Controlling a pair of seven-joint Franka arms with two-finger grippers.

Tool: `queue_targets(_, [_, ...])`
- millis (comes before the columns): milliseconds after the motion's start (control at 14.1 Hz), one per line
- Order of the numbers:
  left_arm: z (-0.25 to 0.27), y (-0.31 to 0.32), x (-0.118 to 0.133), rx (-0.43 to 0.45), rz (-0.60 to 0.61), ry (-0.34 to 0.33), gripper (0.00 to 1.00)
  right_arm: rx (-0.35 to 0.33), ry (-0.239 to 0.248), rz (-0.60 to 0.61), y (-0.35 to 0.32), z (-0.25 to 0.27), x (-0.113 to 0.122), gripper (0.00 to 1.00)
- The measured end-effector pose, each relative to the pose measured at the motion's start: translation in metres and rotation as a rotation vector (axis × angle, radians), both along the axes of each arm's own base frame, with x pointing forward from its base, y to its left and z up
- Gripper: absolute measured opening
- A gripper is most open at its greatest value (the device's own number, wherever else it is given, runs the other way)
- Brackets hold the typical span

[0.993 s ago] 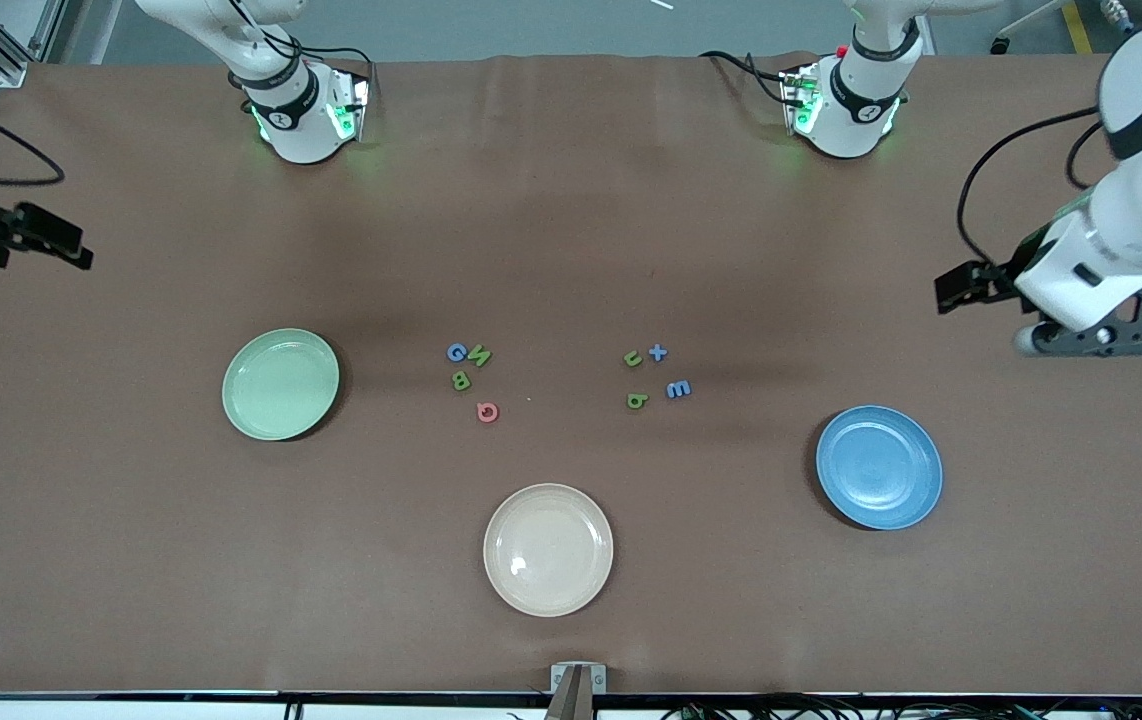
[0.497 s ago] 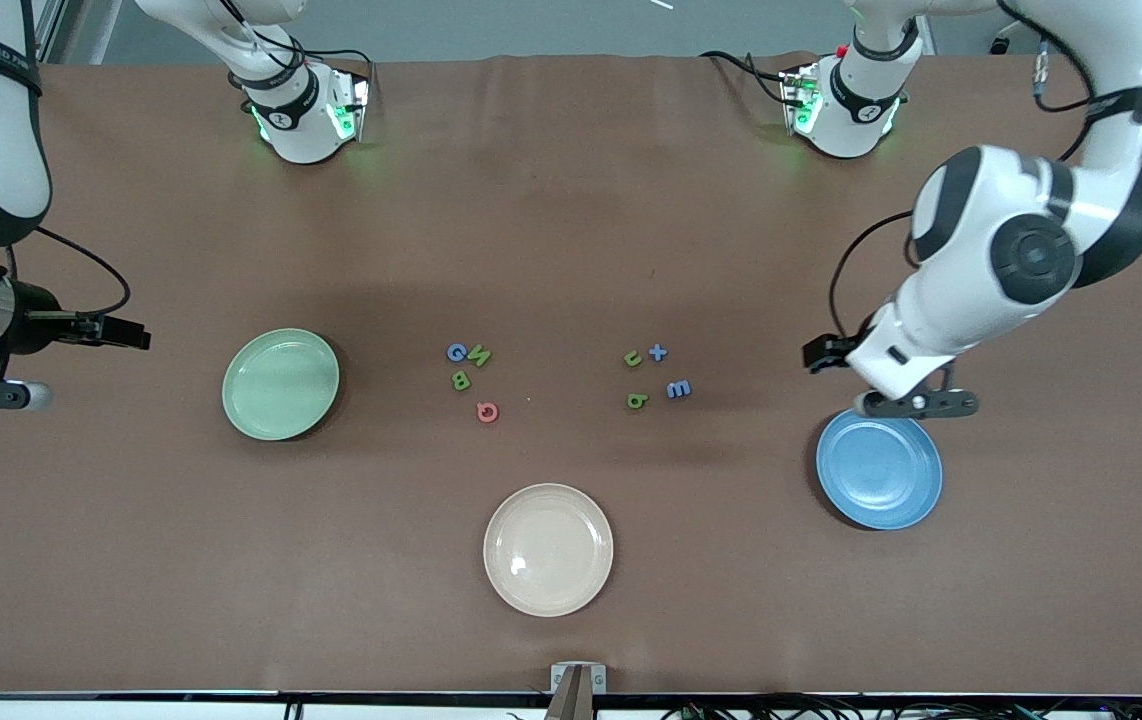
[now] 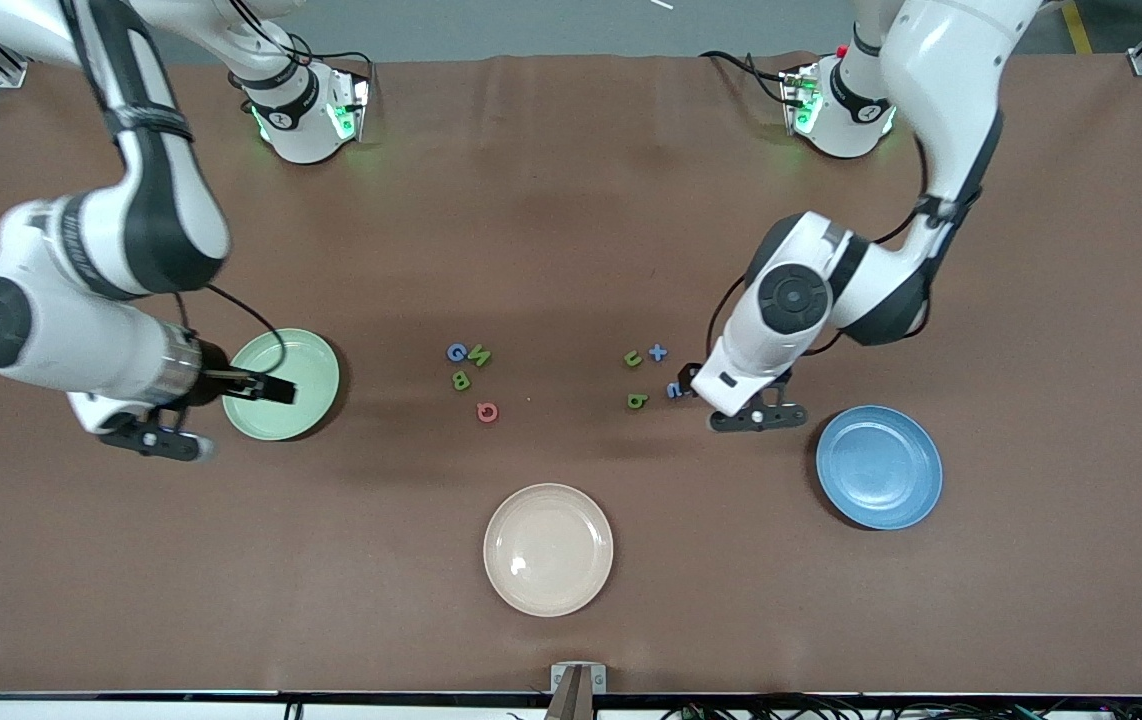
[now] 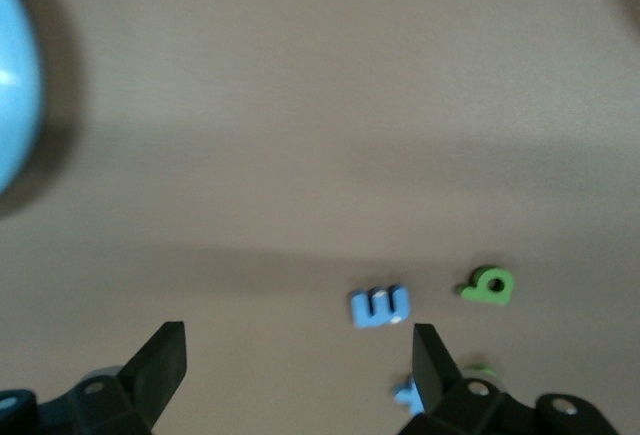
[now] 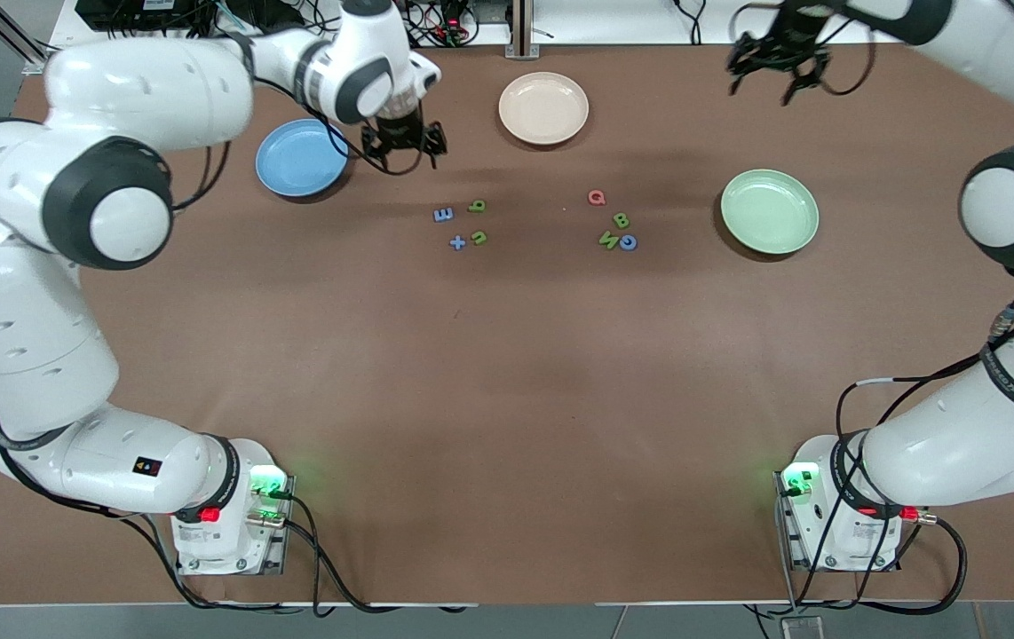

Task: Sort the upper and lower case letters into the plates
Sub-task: 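Reach the pink Q with the right gripper while the left gripper grasps m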

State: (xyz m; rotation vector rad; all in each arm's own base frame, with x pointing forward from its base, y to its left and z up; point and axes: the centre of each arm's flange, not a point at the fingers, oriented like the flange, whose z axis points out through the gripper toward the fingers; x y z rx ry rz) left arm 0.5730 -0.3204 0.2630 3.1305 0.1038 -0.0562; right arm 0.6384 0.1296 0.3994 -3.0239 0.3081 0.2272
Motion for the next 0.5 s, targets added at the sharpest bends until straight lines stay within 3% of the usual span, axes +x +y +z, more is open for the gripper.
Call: queue_targets(497, [-0.068,-0.025,-0.016,-0.044,0.062,0.006,0.95,-0.014,-0.037,-0.048,0.113,-0.090,-0.004,1.00])
